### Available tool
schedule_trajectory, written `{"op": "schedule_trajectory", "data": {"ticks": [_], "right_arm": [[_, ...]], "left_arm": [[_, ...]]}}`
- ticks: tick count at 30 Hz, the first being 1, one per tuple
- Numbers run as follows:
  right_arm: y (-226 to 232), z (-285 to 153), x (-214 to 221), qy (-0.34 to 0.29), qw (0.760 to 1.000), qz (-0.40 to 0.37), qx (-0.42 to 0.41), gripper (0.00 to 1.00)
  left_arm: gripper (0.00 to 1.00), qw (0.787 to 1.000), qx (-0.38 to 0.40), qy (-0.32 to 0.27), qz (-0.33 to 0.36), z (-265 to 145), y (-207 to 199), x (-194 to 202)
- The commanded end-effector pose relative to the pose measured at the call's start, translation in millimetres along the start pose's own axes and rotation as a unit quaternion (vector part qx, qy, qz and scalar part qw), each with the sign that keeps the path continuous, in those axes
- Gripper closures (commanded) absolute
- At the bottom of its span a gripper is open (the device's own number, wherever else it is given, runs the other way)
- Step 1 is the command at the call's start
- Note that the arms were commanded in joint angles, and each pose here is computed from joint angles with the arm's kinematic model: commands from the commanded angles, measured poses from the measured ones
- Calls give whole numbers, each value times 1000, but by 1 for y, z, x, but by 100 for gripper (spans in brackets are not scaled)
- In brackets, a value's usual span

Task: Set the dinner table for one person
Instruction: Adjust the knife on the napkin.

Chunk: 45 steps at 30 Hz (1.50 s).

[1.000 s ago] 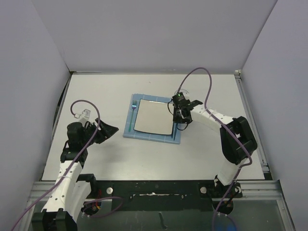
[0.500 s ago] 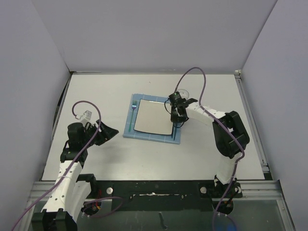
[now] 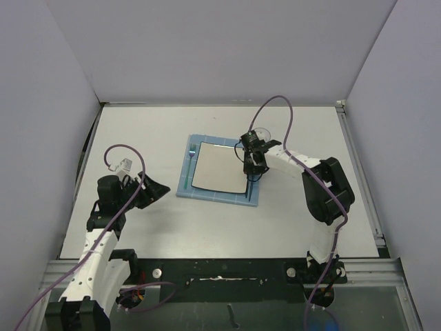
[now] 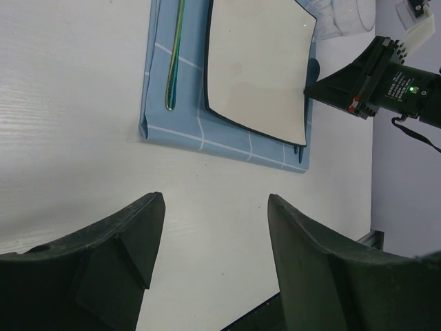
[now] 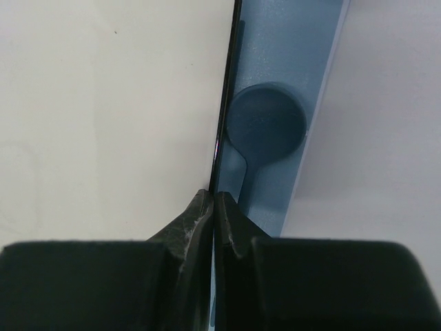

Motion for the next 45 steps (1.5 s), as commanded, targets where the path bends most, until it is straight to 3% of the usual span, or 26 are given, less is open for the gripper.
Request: {"op": "schedule_trajectory", "data": {"ticks": [1, 20, 45], "right_arm": [[6, -2, -23, -28, 999, 13, -13, 100], [-9, 23, -18, 1, 1000, 24, 3, 100], [19, 25, -24, 3, 999, 34, -31, 100]], "left_arm": [[40, 999, 13, -32, 28, -2, -12, -26], [41, 999, 14, -30, 25, 2, -10, -27], [41, 1000, 2, -20, 23, 5, -2, -18]]}}
Point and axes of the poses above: each gripper's point midway between its finger pads, its own z axis out along the fingers, its own y axis along the line the jaws close on, x = y × z, the point moved 1 cm from there along -z, back along the fingers, and after that the axes turned 14 degrees about z, right-handed, at the moved point
